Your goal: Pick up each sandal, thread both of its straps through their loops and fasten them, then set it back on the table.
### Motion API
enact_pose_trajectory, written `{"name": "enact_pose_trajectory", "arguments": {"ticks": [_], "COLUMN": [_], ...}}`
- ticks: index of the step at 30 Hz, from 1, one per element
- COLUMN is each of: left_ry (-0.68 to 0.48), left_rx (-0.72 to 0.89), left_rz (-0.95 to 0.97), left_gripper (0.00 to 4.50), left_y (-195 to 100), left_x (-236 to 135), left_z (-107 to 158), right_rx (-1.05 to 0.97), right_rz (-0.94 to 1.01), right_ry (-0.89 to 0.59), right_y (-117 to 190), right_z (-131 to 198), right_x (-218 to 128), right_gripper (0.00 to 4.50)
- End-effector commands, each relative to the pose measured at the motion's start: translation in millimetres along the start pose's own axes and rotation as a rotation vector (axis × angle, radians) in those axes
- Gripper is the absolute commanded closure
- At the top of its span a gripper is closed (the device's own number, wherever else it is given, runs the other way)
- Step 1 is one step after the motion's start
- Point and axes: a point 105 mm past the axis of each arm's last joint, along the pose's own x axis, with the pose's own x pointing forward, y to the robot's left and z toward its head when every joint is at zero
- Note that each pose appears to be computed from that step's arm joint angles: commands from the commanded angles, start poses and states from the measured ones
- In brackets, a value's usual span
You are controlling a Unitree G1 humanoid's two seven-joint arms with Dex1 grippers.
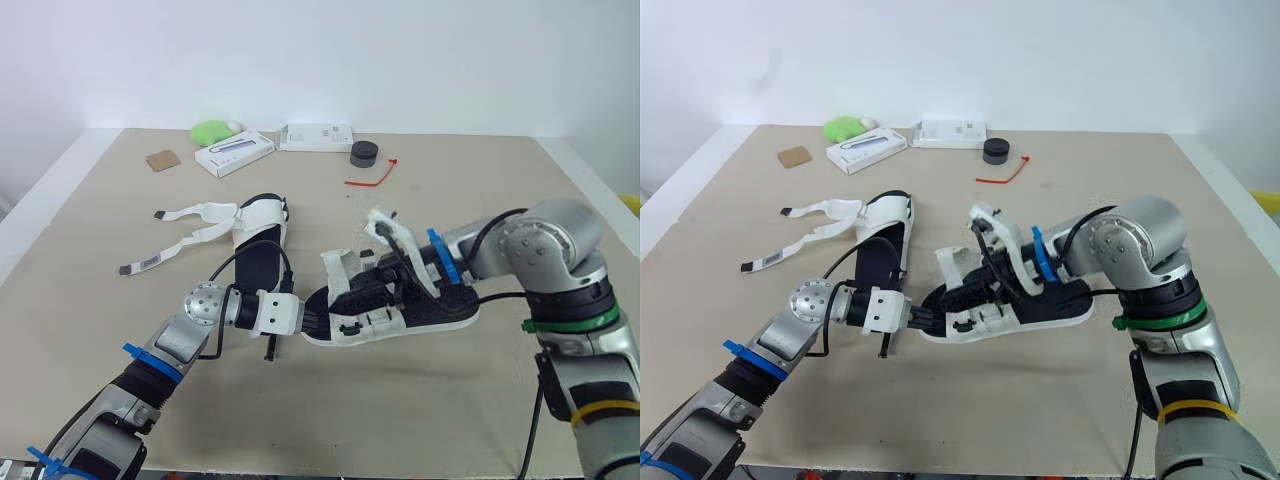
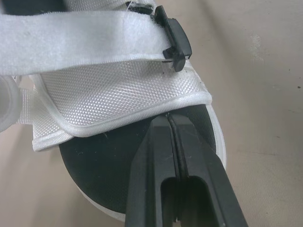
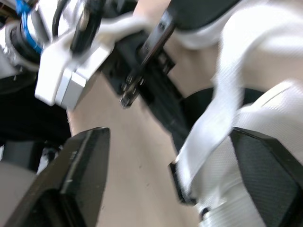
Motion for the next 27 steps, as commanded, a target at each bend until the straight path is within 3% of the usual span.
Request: {"name": "enact_pose_trajectory", "arguments": {"ticks": [1,3,6,11,12,13,15,27], "left_ry": [0.115,0.116,0.119,0.121,0.121,0.12,0.12,0.117], "left_rx": [-0.096,-0.097,-0.099,-0.098,-0.098,-0.097,-0.097,-0.096], "left_rz": [-0.068,-0.069,-0.068,-0.067,-0.066,-0.066,-0.065,-0.069], "left_gripper": [4.5,4.5,4.5,4.5,4.5,4.5,4.5,4.5], "left_y": [-21.8,-22.2,-23.2,-22.3,-22.1,-21.9,-21.8,-23.1], "left_x": [1.9,1.6,0.3,0.4,0.5,0.6,0.7,1.7], "left_z": [-31.8,-32.2,-33.0,-33.3,-33.3,-33.3,-33.2,-33.0], "right_rx": [-0.001,0.012,0.015,0.016,0.015,0.016,0.015,-0.048], "right_rz": [-0.025,-0.024,-0.016,-0.007,-0.006,-0.005,-0.001,-0.036], "right_ry": [-0.035,-0.038,-0.039,-0.039,-0.038,-0.036,-0.028,0.025], "right_y": [-3.6,-4.9,-4.2,-3.7,-3.7,-3.6,-2.6,2.6], "right_z": [6.6,6.4,6.2,5.6,5.1,4.5,1.7,-28.0], "right_x": [-5.8,-5.8,-4.6,-0.9,-0.4,-0.1,0.3,8.9], "right_gripper": [0.16,0.16,0.96,3.22,3.41,3.96,4.42,4.42]}}
